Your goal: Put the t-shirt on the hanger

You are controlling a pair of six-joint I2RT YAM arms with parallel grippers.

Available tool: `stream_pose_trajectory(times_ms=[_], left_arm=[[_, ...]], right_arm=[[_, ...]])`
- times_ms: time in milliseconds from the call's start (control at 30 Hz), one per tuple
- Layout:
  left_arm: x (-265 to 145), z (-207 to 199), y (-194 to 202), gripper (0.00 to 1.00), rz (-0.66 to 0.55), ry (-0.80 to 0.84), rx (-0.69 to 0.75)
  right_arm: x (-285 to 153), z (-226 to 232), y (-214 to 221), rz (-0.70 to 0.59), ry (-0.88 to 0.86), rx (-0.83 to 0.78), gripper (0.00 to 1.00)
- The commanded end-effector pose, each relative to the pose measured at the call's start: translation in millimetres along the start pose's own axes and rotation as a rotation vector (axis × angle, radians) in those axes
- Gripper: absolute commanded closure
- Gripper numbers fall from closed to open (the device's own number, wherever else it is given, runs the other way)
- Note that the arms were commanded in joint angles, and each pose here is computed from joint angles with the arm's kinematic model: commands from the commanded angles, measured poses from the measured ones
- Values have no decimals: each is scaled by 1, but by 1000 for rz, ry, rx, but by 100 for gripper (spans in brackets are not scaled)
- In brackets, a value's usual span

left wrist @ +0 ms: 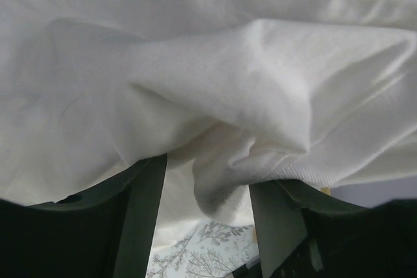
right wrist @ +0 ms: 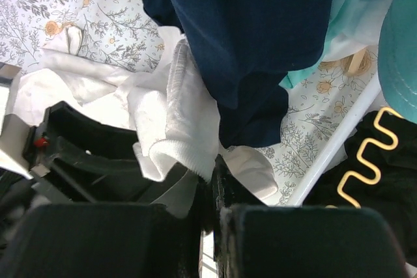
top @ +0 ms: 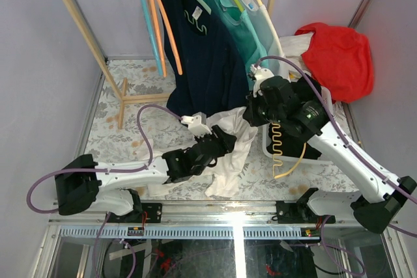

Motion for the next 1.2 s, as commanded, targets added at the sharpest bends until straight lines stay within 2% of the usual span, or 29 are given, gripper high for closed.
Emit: stream_pose_trajectory(times_ms=[0,67,100,133,267,500,733,833,967,1167], left_arm=[[10,-11,-18,54,-150,-35,-55],[8,-11,-27,74,-183,-58,-33],[5,-12,-33,90,-195,-69,-17],[1,-12,-40,99,-207,-85,5],[-32,-14,-80,100,-250,-126,97],[-124,-12,-170,100,-288,-142,254],[-213,-3,-260,100,-378,-263,344],[-241,-1,-289,100,-447,-267,337],[-256,-12,-312,100,-491,-213,346],[-246,-53,-336,100,-518,-154,435]], right_arm=[[-15,3,-7,-43,-49,-11,100],[-18,3,-6,-48,-59,-13,100],[-21,3,-6,-53,-65,-13,100],[-23,3,-7,-60,-69,-14,100],[-36,6,-12,-81,-100,-23,100],[-40,22,-33,-126,-166,-29,100],[-1,87,-73,-111,-574,-34,100],[13,122,-92,-127,-669,-55,100],[3,139,-109,-171,-734,-65,100],[-9,115,-95,-192,-681,-68,100]])
Point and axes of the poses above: each gripper's point midway between its finger pads, its own x axis out along the fingers, its own z axis along the line the jaws close on, y = z × x, the point moved 10 cm from there along -x, back along the fingers, and after that the axes turned 13 degrees about x, right-handed, at the moved point
